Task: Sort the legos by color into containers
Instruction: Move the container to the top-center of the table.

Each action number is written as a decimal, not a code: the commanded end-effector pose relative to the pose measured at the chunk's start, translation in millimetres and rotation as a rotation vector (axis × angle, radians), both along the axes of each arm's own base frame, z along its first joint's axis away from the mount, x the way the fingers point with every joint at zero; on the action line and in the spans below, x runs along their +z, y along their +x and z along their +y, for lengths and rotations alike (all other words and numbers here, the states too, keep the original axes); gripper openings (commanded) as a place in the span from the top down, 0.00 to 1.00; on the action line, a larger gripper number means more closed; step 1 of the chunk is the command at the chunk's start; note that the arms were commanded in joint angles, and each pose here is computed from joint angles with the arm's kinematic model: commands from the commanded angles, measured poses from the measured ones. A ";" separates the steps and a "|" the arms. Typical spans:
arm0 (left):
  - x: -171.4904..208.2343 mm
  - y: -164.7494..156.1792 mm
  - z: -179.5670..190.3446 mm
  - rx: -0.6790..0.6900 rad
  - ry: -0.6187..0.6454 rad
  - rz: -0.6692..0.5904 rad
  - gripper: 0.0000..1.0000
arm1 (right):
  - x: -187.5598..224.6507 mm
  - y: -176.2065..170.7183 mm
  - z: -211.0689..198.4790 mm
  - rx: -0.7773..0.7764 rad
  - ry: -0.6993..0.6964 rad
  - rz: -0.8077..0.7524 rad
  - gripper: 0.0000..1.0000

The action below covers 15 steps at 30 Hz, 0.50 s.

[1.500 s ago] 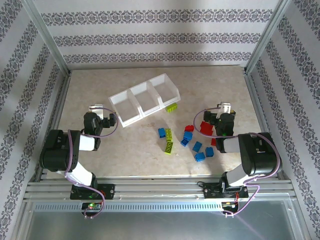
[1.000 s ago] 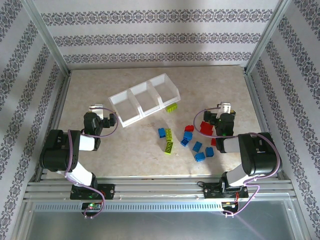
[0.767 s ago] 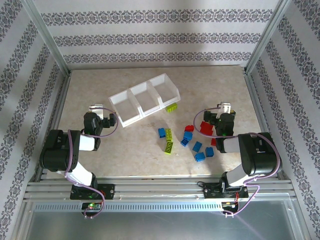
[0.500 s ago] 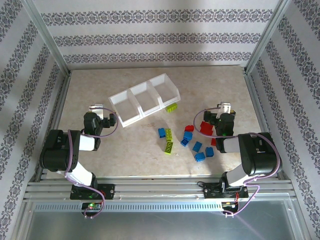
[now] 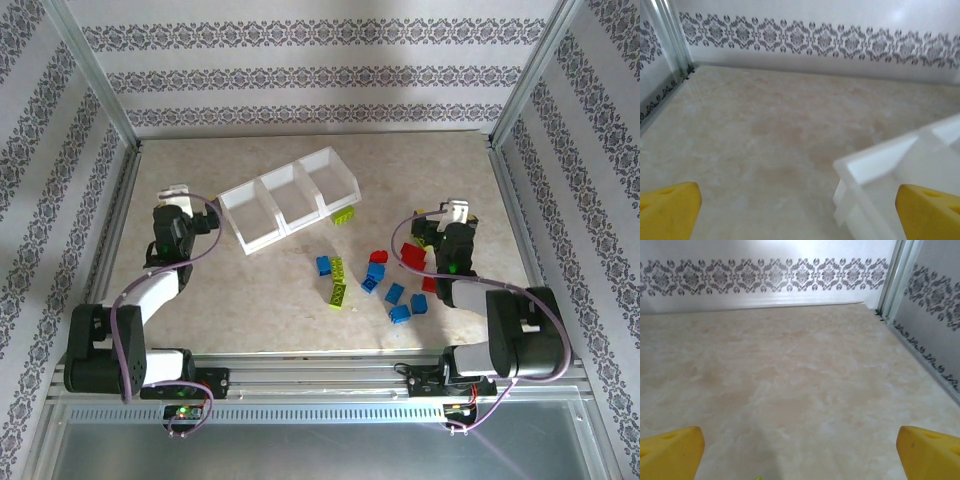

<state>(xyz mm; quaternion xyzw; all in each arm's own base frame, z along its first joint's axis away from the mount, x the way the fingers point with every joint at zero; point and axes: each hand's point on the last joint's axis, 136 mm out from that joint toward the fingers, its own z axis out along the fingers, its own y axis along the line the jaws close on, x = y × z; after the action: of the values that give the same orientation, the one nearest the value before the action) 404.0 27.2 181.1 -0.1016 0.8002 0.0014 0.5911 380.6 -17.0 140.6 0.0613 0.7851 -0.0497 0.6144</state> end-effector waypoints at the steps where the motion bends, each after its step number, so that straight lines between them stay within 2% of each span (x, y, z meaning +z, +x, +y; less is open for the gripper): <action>1: -18.2 -7.7 -10.5 0.026 -0.145 0.138 0.00 | 8.7 -2.8 -8.8 -0.058 0.001 0.029 0.02; 8: -14.6 3.7 -65.1 -0.004 -0.162 0.214 0.00 | 16.3 -14.1 -6.2 -0.092 -0.009 0.122 0.02; 15: -45.1 27.6 -126.5 -0.081 -0.086 0.369 0.00 | 23.2 -32.2 1.5 -0.113 0.014 0.155 0.02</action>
<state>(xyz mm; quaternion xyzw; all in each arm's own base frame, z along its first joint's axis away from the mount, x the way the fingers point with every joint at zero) 435.2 -92.6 160.4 -0.0863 0.8730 -0.0631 0.4759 357.5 -11.8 161.4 0.0831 0.8177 -0.0730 0.5649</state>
